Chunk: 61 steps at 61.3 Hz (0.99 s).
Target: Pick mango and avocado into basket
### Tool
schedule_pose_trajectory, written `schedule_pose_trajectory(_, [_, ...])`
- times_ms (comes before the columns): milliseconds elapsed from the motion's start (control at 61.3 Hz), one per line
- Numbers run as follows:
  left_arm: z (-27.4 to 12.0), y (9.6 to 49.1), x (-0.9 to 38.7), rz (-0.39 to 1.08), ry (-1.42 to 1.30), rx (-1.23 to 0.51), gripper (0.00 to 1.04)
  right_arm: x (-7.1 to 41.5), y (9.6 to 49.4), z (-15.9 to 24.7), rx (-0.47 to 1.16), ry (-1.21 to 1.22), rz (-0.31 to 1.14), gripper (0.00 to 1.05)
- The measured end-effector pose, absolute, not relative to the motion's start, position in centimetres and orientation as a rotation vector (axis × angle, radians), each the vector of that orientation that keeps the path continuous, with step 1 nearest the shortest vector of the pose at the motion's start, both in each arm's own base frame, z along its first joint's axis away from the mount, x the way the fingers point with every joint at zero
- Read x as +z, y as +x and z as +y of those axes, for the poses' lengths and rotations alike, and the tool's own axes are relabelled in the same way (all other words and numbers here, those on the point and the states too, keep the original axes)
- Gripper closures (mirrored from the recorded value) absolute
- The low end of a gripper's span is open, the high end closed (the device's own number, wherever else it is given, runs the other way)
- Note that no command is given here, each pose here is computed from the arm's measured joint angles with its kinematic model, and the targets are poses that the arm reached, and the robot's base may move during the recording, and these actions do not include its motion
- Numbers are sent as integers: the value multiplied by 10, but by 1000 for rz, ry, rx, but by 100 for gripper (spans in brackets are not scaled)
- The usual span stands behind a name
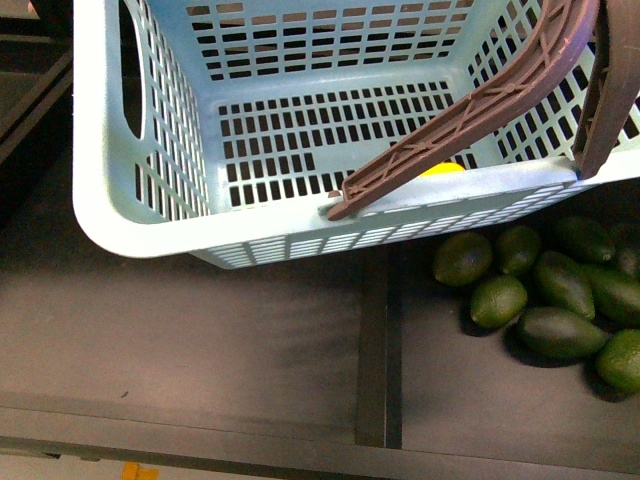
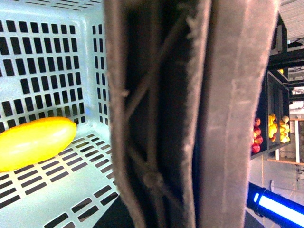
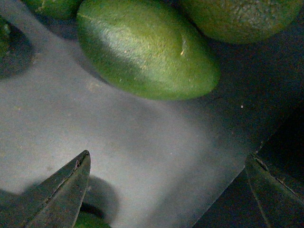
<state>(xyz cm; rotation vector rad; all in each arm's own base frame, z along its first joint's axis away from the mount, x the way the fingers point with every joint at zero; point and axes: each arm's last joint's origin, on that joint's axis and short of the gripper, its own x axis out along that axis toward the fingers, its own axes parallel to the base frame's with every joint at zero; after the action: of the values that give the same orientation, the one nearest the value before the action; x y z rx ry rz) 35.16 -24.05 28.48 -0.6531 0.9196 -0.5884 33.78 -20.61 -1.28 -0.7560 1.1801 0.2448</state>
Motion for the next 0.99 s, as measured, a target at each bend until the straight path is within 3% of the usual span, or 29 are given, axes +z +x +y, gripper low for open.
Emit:
schedule_pose_trajectory(326, [-241,351,285,919,-653,-587,90,-37,371,-204,271,-722,1174,9])
schedule_pose_trajectory(995, [-241,351,285,920,-654,-588,90,-65,388,-199,272,-685,1186,9])
